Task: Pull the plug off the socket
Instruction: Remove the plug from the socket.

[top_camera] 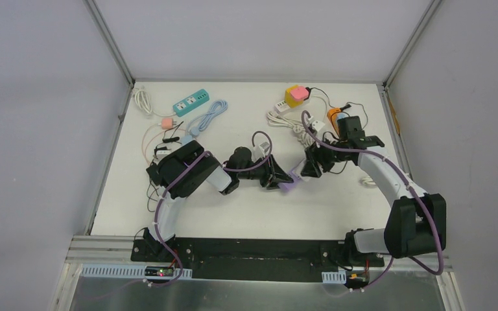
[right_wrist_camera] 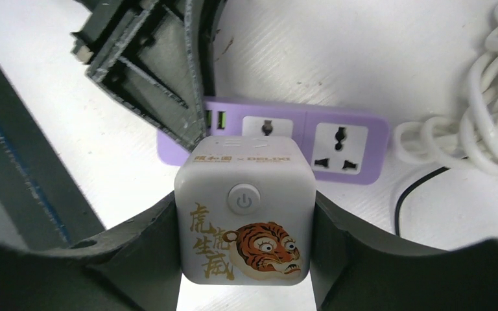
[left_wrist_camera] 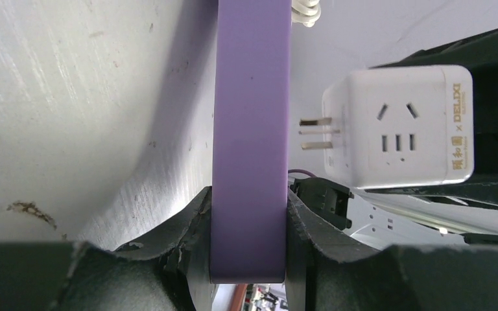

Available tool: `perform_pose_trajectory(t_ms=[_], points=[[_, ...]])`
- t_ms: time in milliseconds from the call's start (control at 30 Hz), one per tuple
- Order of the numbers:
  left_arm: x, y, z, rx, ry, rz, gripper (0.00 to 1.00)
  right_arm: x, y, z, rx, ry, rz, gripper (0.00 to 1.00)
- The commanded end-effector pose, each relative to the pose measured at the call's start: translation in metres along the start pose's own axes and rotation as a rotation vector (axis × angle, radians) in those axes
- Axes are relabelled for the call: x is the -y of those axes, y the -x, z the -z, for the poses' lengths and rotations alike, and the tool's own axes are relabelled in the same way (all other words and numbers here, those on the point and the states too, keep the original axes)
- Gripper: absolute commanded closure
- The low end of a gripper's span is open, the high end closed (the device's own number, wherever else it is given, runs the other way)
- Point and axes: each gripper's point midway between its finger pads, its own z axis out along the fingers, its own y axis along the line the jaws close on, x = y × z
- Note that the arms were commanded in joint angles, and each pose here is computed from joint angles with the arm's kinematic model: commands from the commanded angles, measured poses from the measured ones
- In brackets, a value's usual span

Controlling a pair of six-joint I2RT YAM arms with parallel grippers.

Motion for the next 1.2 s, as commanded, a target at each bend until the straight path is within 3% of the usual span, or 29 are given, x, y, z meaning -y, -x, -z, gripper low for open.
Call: perform_pose_trajectory(t_ms=[0, 200, 300, 533, 733, 1000, 1167], points=[[-0.013, 0.016, 0.002, 0.076, 0.056, 0.025, 1.00, -0.026, 0.023, 0.024, 0.121, 0.116, 0.034, 1.00], [-0.008, 0.016, 0.005, 0.093, 0.046, 0.015, 0.99, -0.023, 0.033, 0.037, 0.260, 0.199, -0.107, 1.00], [-0.006, 0.015, 0.010, 0.099, 0.050, 0.011, 0.81, -0.021, 0.032, 0.036, 0.283, 0.214, -0.142, 1.00], [-0.008, 0.012, 0.018, 0.117, 0.088, 0.008, 0.52, -0.015, 0.030, 0.033, 0.312, 0.224, -0.199, 1.00], [-0.023, 0.013, 0.032, 0.135, 0.267, -0.065, 0.35, -0.011, 0.029, 0.035, 0.337, 0.221, -0.228, 1.00], [-0.032, 0.020, 0.073, 0.182, 0.563, -0.241, 0.32, -0.008, 0.028, 0.036, 0.356, 0.219, -0.253, 1.00], [-0.003, 0.031, 0.099, 0.259, 0.629, -0.366, 0.32, -0.007, 0.028, 0.034, 0.368, 0.229, -0.278, 1.00]])
